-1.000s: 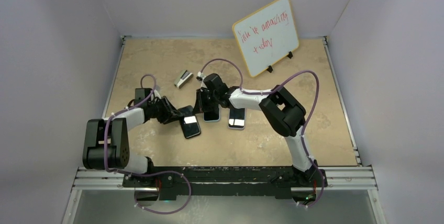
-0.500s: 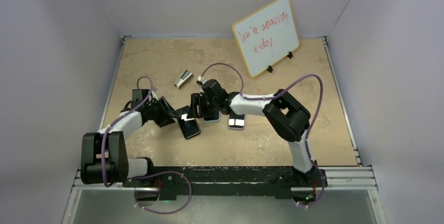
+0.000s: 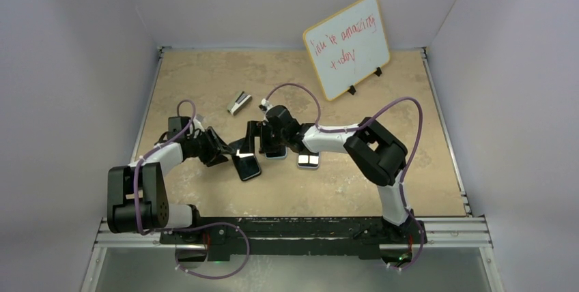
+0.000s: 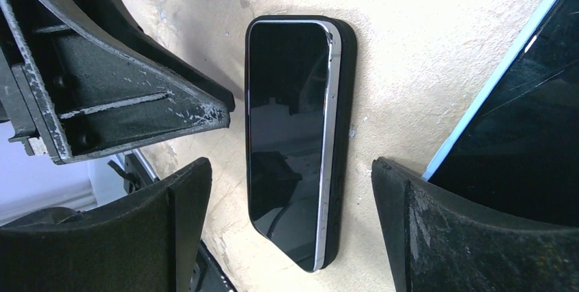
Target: Put the phone into the phone case
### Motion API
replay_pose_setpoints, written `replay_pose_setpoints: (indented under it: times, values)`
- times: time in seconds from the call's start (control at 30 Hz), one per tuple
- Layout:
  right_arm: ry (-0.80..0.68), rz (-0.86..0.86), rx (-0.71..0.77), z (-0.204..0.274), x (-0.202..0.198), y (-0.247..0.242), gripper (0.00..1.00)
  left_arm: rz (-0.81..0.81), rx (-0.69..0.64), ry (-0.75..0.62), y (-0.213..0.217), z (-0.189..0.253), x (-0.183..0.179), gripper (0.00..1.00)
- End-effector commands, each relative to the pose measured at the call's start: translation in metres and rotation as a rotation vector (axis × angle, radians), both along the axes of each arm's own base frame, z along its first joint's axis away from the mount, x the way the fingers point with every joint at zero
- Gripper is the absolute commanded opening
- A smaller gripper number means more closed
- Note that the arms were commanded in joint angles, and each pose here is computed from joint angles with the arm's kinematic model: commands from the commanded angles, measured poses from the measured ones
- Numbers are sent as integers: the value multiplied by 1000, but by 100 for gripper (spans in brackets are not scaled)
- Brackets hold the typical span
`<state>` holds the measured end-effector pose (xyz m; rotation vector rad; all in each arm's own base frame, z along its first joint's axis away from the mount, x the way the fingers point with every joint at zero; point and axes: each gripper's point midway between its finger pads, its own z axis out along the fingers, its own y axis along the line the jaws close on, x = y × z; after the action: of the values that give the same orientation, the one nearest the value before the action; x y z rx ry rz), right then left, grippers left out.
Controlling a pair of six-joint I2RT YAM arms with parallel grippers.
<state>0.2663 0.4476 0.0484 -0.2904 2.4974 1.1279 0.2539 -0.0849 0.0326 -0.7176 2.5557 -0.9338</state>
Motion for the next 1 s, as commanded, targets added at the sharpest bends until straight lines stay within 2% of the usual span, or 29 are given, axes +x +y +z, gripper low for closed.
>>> replay_pose_setpoints:
  times: [0.0,0.27,0.57,0.7,0.97]
  values:
    - [7,-18,38,3,-3,2,88,-37,-18,-48,-2,7,9,44]
    - [16,5,66,-3,-11,14,87,-15,6,-43,2,5,10,39]
    - [34,21,2,-26,-14,12,87,-5,12,-4,4,-10,9,34]
    - [43,63,32,-23,-20,22,87,-7,6,9,3,-14,9,30]
    - [97,208,229,21,-38,47,87,-8,2,34,3,-20,9,19]
